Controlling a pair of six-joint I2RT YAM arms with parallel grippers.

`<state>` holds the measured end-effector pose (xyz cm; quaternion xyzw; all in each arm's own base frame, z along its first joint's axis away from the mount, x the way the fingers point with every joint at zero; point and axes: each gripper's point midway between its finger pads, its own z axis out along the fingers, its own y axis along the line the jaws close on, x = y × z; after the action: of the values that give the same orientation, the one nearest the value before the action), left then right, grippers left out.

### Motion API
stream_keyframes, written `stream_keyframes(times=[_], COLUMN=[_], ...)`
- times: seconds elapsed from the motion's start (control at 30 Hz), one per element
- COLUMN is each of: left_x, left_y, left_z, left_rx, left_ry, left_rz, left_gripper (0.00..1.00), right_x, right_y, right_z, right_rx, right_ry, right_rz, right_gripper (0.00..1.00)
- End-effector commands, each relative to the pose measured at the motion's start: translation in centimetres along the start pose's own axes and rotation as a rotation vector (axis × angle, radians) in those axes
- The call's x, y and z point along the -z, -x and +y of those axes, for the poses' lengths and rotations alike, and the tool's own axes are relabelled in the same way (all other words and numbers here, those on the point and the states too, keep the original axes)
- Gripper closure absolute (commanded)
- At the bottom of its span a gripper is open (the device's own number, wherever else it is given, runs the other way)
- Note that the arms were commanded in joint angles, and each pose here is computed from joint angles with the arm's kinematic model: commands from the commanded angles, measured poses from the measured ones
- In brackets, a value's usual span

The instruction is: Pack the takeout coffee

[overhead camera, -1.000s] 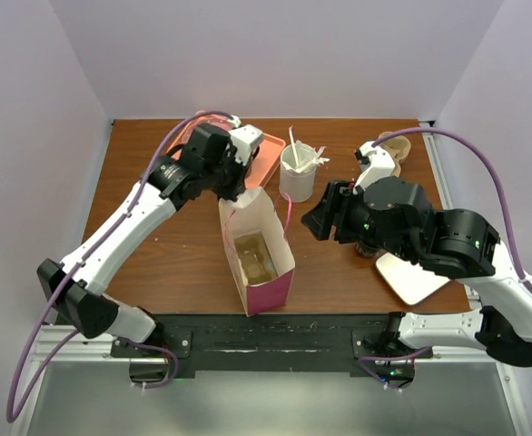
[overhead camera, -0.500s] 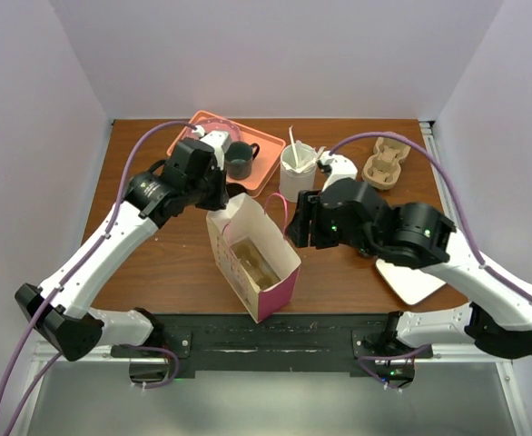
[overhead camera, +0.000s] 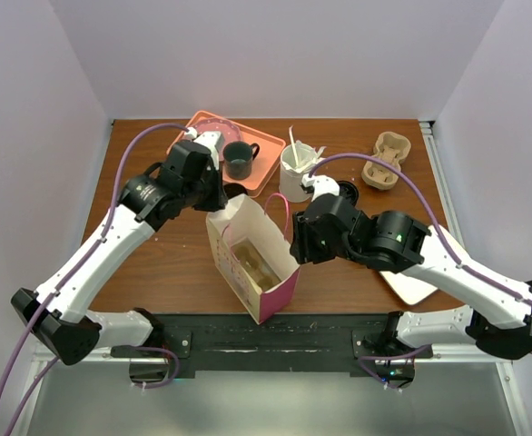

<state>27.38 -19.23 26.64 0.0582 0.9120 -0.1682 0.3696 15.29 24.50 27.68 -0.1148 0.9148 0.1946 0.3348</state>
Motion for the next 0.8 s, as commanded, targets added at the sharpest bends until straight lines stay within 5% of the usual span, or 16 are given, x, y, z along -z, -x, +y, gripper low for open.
stream_keyframes(times=[0.0, 0.23, 0.4, 0.6, 0.77], left_x=[1.0, 1.7, 1.8, 3.3, 3.9], left_y=[0.6, 0.7, 0.3, 1.4, 1.6], left_z=[-0.2, -0.3, -0.5, -0.4, 0.7], left_rx=[0.053, 0.08, 0.103, 0.113, 0.014], left_ry=[-0.016, -0.023, -0.04, -0.033, 0.004], left_rz=[-0.04, -0.056, -0.051, -0.095, -0.093], left_gripper=[1.0, 1.0, 1.0, 0.99, 0.68], right_x=[-0.2, -1.2, -1.6, -1.3, -2.1], right_y=[-0.1, -0.2, 0.0, 3.6, 6.1], right_z=[0.9, 1.9, 2.4, 1.5, 1.0], right_rx=[0.043, 0.101, 0.144, 0.302, 0.417], right_ry=[0.051, 0.09, 0.104, 0.034, 0.022], right_rz=[-0.003, 0.012, 0.011, -0.102, -0.139], right_gripper=[0.58, 0.74, 0.99, 1.0, 1.0])
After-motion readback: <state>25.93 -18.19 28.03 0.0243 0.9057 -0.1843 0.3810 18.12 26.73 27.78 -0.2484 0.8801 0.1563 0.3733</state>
